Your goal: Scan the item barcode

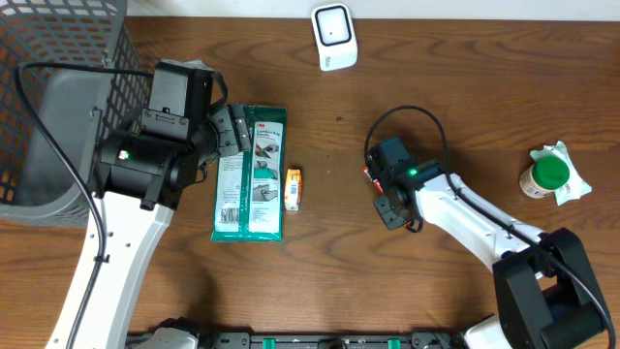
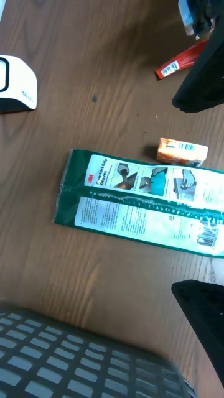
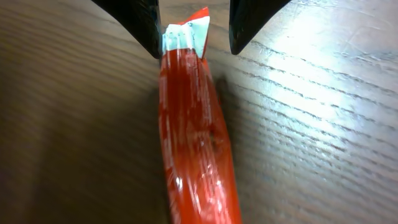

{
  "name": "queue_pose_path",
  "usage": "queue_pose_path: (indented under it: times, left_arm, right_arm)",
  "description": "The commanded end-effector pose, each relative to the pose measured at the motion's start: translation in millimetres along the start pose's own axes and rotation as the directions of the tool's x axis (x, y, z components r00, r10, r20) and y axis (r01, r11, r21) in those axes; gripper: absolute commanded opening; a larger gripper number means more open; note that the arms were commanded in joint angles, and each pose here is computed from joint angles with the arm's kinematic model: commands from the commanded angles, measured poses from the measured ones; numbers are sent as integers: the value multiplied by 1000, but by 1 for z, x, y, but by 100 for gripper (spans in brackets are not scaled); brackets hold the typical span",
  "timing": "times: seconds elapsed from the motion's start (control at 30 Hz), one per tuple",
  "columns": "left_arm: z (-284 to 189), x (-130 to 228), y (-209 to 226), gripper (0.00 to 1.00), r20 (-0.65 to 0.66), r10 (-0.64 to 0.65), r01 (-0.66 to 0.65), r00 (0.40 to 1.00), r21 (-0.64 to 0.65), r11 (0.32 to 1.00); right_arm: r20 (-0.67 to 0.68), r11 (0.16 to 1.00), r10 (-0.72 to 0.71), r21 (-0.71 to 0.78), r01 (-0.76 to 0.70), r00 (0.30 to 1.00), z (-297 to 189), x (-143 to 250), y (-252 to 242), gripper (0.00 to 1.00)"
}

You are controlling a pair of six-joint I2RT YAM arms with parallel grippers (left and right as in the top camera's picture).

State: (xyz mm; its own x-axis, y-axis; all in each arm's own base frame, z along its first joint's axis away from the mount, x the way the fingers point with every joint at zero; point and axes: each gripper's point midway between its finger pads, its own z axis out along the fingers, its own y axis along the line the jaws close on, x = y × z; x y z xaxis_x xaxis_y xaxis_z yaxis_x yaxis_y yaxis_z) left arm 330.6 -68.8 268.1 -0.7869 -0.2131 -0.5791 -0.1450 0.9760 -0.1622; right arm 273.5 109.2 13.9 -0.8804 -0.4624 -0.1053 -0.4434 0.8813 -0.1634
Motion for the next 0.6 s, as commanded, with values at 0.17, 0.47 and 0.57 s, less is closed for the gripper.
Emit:
queue_pose_path:
  times: [0.17, 0.47, 0.57]
  left_arm:
    - [-3, -5, 2, 87, 16, 5, -5, 1000, -10, 1000]
    - [-3, -5, 2, 86, 16, 5, -5, 1000, -10, 1000]
    - [-3, -5, 2, 86, 16, 5, -5, 1000, -10, 1000]
  right_arm:
    - [1, 1000, -4, 8, 4, 1000, 9, 5, 2, 31]
    - [63, 1000, 5, 16, -6, 998, -7, -17, -2, 34]
    - [75, 1000, 5, -5, -4, 997, -10, -22, 2, 33]
